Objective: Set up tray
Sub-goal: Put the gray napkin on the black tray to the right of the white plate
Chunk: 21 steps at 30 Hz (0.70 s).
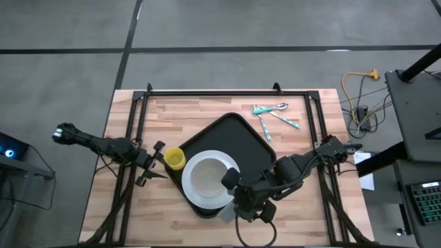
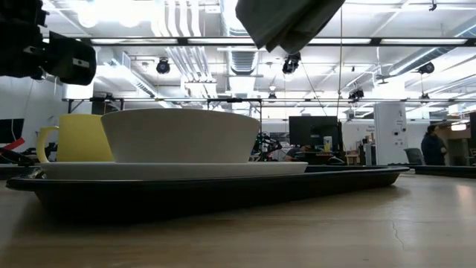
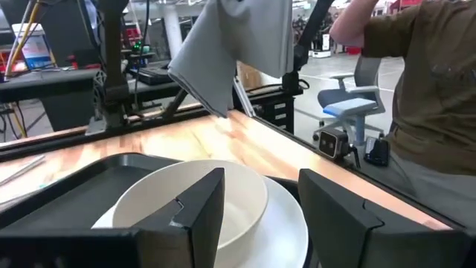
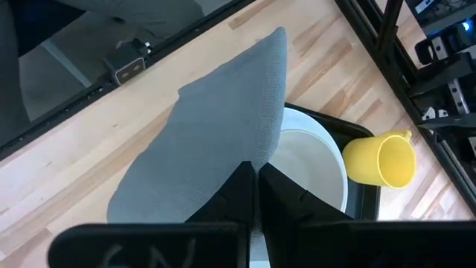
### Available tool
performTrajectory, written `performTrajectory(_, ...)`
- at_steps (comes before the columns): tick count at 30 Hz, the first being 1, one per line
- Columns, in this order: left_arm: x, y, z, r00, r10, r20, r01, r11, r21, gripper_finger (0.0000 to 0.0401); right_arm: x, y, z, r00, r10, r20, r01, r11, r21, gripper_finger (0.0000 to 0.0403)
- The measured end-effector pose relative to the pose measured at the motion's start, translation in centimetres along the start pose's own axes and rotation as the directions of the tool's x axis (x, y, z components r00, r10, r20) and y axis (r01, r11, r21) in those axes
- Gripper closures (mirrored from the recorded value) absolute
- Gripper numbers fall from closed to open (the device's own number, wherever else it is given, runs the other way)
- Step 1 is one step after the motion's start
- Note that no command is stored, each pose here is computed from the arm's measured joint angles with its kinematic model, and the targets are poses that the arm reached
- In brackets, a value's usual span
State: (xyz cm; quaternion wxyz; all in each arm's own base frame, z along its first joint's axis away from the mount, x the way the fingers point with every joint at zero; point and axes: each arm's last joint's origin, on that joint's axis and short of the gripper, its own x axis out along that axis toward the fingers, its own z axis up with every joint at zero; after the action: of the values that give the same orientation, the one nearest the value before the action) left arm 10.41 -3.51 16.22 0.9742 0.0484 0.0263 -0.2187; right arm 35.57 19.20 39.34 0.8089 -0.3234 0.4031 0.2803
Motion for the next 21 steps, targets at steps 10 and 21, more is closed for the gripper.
performTrajectory(10, 0.0, 0.0, -0.1, 1.000, -0.002, -0.004, 0.002, 1.000, 0.000, 0.0242, -3.4, -2.3, -1.7, 0.994, -0.108, 0.016, 0.107, 0.994, 0.025, 0.0395)
performTrajectory(21, 0.0, 0.0, -0.2, 1.000, -0.003, -0.015, 0.003, 1.000, -0.002, 0.0242, -9.8, -7.3, -5.0, 0.934, -0.328, 0.145, 0.315, 0.944, 0.101, 0.0395)
